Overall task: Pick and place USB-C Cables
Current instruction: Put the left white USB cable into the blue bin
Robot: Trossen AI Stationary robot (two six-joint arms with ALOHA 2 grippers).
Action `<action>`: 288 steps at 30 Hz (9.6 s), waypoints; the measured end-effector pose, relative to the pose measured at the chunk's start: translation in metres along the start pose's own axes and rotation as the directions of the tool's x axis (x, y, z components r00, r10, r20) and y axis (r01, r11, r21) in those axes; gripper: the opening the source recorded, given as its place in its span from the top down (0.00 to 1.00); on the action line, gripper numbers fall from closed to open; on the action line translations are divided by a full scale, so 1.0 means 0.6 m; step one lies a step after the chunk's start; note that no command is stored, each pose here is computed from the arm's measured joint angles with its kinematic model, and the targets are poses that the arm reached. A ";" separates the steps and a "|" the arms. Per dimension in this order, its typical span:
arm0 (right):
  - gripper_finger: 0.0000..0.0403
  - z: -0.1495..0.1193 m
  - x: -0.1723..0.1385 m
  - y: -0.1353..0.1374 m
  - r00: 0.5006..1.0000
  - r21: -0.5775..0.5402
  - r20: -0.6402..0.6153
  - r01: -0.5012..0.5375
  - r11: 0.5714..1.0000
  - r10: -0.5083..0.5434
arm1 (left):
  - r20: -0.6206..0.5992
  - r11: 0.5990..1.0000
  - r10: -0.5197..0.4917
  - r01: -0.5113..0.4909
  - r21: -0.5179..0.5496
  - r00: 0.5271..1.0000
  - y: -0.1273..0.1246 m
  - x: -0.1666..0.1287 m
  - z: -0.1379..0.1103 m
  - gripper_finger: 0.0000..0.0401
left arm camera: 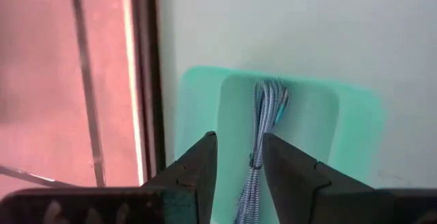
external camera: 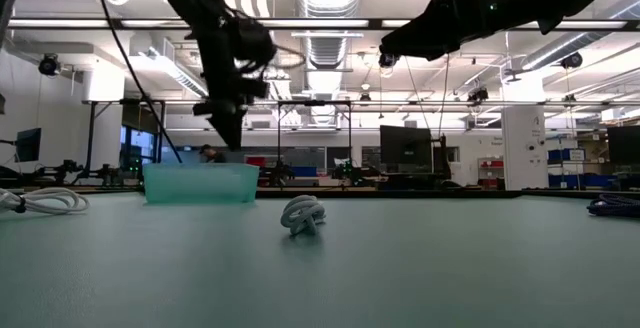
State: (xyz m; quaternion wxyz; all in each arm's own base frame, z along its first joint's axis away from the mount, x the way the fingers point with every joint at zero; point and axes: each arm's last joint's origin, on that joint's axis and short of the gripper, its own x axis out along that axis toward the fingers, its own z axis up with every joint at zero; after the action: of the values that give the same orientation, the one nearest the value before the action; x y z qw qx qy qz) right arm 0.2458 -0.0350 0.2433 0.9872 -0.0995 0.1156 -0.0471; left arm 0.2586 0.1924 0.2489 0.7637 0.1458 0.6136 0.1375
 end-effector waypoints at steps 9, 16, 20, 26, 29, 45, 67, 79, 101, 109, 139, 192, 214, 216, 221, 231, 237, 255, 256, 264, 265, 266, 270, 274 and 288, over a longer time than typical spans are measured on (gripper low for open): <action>0.47 0.000 0.000 0.000 1.000 0.016 0.000 0.000 1.000 0.000 | 0.199 0.980 0.001 0.038 -0.196 0.980 -0.047 -0.091 0.018 0.75; 0.47 0.000 0.000 0.000 1.000 0.047 0.000 0.000 0.999 0.000 | 0.294 0.949 -0.034 0.123 -0.289 0.955 -0.104 -0.129 0.033 0.75; 0.47 -0.001 0.000 0.000 1.000 0.049 -0.004 -0.001 0.999 0.001 | 0.315 0.933 -0.075 0.179 -0.314 0.946 -0.141 -0.138 0.041 0.75; 0.47 0.001 0.000 0.000 1.000 0.040 0.002 0.000 0.999 0.000 | 0.305 0.909 -0.153 0.255 -0.330 0.940 -0.205 -0.138 0.046 0.75; 0.47 0.006 0.000 -0.001 1.000 0.026 0.010 0.001 1.000 -0.002 | 0.302 0.891 -0.187 0.291 -0.348 0.935 -0.235 -0.141 0.047 0.75; 0.47 0.043 0.002 -0.009 0.997 -0.115 0.074 0.024 0.993 -0.016 | 0.205 0.644 -0.361 0.402 -0.651 0.910 -0.365 -0.136 0.015 0.75; 0.47 0.059 0.001 -0.013 0.994 -0.207 0.106 0.045 0.977 -0.023 | 0.077 0.335 -0.521 0.287 -0.897 0.850 -0.495 -0.169 -0.047 0.75; 0.47 0.057 0.002 -0.013 0.995 -0.172 0.098 0.038 0.984 -0.021 | 0.072 0.254 -0.544 0.246 -0.935 0.836 -0.523 -0.184 -0.062 0.75; 0.47 0.056 0.002 -0.013 0.996 -0.177 0.091 0.036 0.983 -0.020 | -0.196 0.323 -0.301 -0.093 -0.942 0.933 -0.497 -0.173 -0.115 0.75; 0.47 0.056 0.002 -0.012 0.996 -0.183 0.091 0.036 0.982 -0.019 | -0.192 0.344 -0.228 -0.105 -0.933 0.955 -0.484 -0.158 -0.115 0.75; 0.47 0.054 0.002 -0.012 0.997 -0.191 0.075 0.031 0.981 -0.017 | -0.202 0.315 -0.172 -0.141 -0.939 0.964 -0.469 -0.081 -0.156 0.46; 0.47 0.036 0.002 -0.006 0.999 -0.092 0.027 -0.028 0.995 0.031 | 0.060 0.467 -0.092 0.096 -0.879 0.994 -0.462 -0.092 -0.128 0.96; 0.47 0.001 -0.003 0.004 0.992 0.129 0.120 -0.047 0.990 0.031 | 0.808 0.936 0.089 0.228 -0.268 0.583 -0.363 -0.250 -0.044 0.96; 0.47 0.000 -0.005 0.006 0.989 0.141 0.143 -0.056 0.988 0.036 | 0.821 0.944 0.103 0.205 -0.259 0.562 -0.355 -0.255 -0.045 0.96; 0.47 0.000 -0.008 0.021 0.978 0.141 0.197 -0.092 0.986 0.064 | 0.841 0.960 0.118 0.155 -0.232 0.527 -0.334 -0.261 -0.043 0.96; 0.47 0.012 -0.016 0.049 0.943 0.120 0.313 -0.158 0.980 0.114 | 0.910 0.986 0.105 0.081 -0.149 0.401 -0.277 -0.258 -0.020 0.96; 0.47 0.015 -0.018 0.057 0.939 0.117 0.319 -0.172 0.978 0.127 | 0.917 0.984 0.106 0.090 -0.151 0.385 -0.245 -0.247 -0.018 0.96; 0.47 0.010 -0.040 0.037 0.938 0.139 0.340 -0.126 0.982 0.072 | 0.934 0.989 0.122 0.038 -0.143 0.336 -0.199 -0.227 -0.003 0.96; 0.47 0.008 -0.042 0.036 0.938 0.141 0.341 -0.122 0.983 0.068 | 0.930 0.989 0.120 0.038 -0.142 0.346 -0.199 -0.224 -0.002 0.96; 0.47 -0.013 -0.057 0.026 0.946 0.148 0.325 -0.064 0.987 0.013 | 0.919 0.990 0.108 0.042 -0.134 0.379 -0.201 -0.211 0.003 0.96; 0.47 -0.016 -0.060 0.026 0.946 0.143 0.324 -0.061 0.988 0.011 | 0.919 0.990 0.109 0.043 -0.135 0.379 -0.200 -0.210 0.004 0.96; 0.47 -0.019 -0.062 0.026 0.945 0.133 0.328 -0.056 0.990 0.010 | 0.918 0.990 0.110 0.043 -0.137 0.382 -0.200 -0.210 0.004 0.96; 0.47 -0.032 -0.078 0.029 0.919 0.101 0.394 -0.039 0.994 -0.004 | 0.913 0.987 0.128 0.037 -0.154 0.388 -0.193 -0.208 0.002 0.96; 0.47 -0.049 -0.095 0.032 0.890 0.094 0.455 -0.028 0.995 -0.018 | 0.888 0.982 0.161 0.024 -0.189 0.431 -0.176 -0.205 -0.002 0.96; 0.47 -0.064 -0.108 0.034 0.875 0.114 0.484 -0.034 0.993 -0.025 | 0.715 0.944 0.263 -0.021 -0.328 0.648 -0.107 -0.152 -0.037 0.96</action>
State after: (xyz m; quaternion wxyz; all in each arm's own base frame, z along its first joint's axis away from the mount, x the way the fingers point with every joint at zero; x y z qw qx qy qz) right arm 0.1753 -0.0144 0.2167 0.9889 -0.0490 -0.1379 -0.0251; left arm 0.2198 0.0987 0.3011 0.9474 0.1240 0.2031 0.2139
